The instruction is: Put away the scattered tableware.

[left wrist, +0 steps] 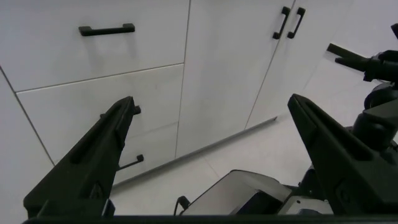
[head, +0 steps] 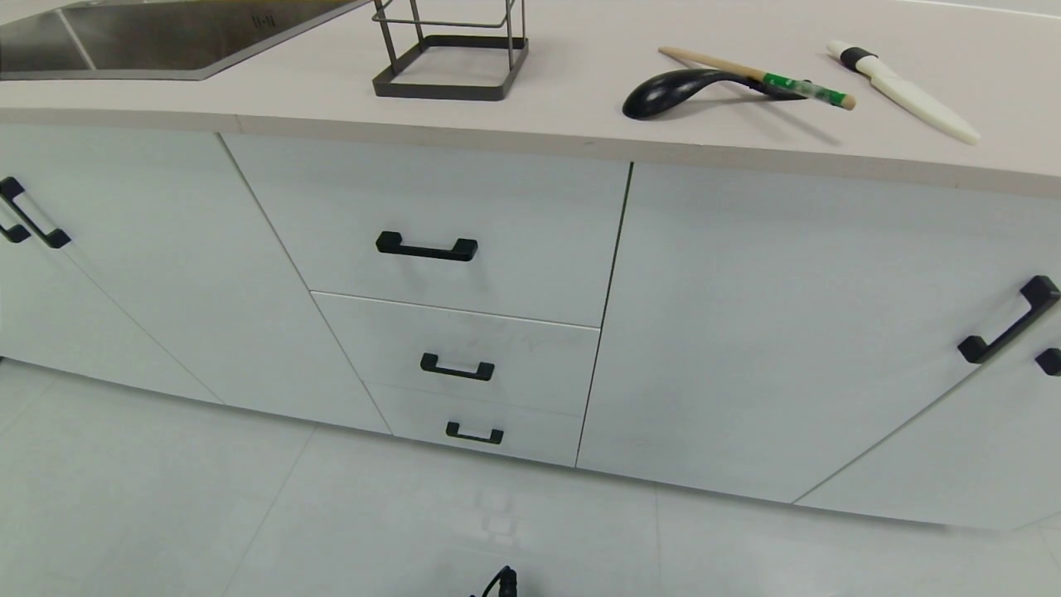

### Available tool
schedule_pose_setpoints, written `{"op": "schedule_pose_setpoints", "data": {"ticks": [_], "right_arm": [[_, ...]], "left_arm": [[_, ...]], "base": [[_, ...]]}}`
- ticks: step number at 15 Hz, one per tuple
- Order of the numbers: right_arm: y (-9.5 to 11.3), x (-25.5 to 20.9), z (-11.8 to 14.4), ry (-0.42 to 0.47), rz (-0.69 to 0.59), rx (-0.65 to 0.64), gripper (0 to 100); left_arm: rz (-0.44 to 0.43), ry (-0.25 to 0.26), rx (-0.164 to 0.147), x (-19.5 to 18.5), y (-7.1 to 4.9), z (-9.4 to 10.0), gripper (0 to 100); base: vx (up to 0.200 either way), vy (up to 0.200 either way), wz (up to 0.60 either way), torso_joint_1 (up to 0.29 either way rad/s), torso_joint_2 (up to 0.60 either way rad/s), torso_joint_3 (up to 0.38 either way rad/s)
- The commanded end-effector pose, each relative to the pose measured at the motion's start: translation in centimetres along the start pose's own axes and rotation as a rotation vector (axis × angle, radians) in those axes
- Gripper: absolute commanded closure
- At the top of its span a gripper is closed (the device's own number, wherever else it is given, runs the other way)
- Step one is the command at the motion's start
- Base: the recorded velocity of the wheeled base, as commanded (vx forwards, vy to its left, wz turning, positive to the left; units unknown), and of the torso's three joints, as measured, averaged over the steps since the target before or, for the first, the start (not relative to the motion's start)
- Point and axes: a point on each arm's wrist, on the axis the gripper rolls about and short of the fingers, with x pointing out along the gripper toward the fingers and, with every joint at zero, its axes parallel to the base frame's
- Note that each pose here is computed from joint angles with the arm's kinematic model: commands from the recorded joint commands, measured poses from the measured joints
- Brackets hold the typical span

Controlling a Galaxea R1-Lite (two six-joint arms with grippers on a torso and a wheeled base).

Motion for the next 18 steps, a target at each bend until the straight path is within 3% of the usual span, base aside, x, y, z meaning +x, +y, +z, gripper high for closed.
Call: {"op": "schedule_pose_setpoints", "data": {"ticks": [1, 3, 5, 7, 8, 10, 11, 12, 14, 15, 18], "right_arm": [[0.0, 0.0, 0.0, 0.002, 0.000, 0.000, 100], [0.0, 0.0, 0.0, 0.002, 0.000, 0.000, 100], [0.0, 0.0, 0.0, 0.002, 0.000, 0.000, 100], [0.0, 0.0, 0.0, 0.002, 0.000, 0.000, 100], [0.0, 0.0, 0.0, 0.002, 0.001, 0.000, 100], [0.0, 0.0, 0.0, 0.002, 0.001, 0.000, 100], [0.0, 0.0, 0.0, 0.003, 0.001, 0.000, 100], [0.0, 0.0, 0.0, 0.003, 0.000, 0.000, 100], [0.0, 0.0, 0.0, 0.003, 0.000, 0.000, 100], [0.0, 0.0, 0.0, 0.002, 0.000, 0.000, 100], [0.0, 0.0, 0.0, 0.003, 0.000, 0.000, 100]], "left_arm": [[-0.001, -0.003, 0.002, -0.1, -0.1, -0.2, 0], [0.043, -0.010, -0.008, 0.0, 0.0, 0.5, 0], [0.139, -0.020, 0.004, 0.8, 0.2, 2.6, 0], [0.151, 0.016, 0.014, 2.4, 0.9, 5.4, 0], [0.118, 0.051, -0.007, 3.1, 1.5, 5.7, 0], [0.108, 0.118, -0.080, 4.5, 3.2, 5.8, 0], [0.117, 0.173, -0.127, 5.6, 4.6, 5.5, 0], [0.116, 0.234, -0.122, 6.6, 6.1, 5.0, 0], [0.103, 0.314, -0.032, 7.9, 7.9, 4.3, 0], [0.094, 0.372, 0.072, 9.0, 9.1, 3.9, 0], [-0.020, 0.479, 0.109, 11.4, 9.0, 2.5, 0]], "base": [[0.000, 0.000, 0.00, 0.000, 0.00, 0.000], [0.000, 0.000, 0.00, 0.000, 0.00, 0.000], [0.000, 0.000, 0.00, 0.000, 0.00, 0.000], [0.000, 0.000, 0.00, 0.000, 0.00, 0.000], [0.000, 0.000, 0.00, 0.000, 0.00, 0.000], [0.000, 0.000, 0.00, 0.000, 0.00, 0.000], [0.000, 0.000, 0.00, 0.000, 0.00, 0.000], [0.000, 0.000, 0.00, 0.000, 0.00, 0.000], [0.000, 0.000, 0.00, 0.000, 0.00, 0.000], [0.000, 0.000, 0.00, 0.000, 0.00, 0.000], [0.000, 0.000, 0.00, 0.000, 0.00, 0.000]]}}
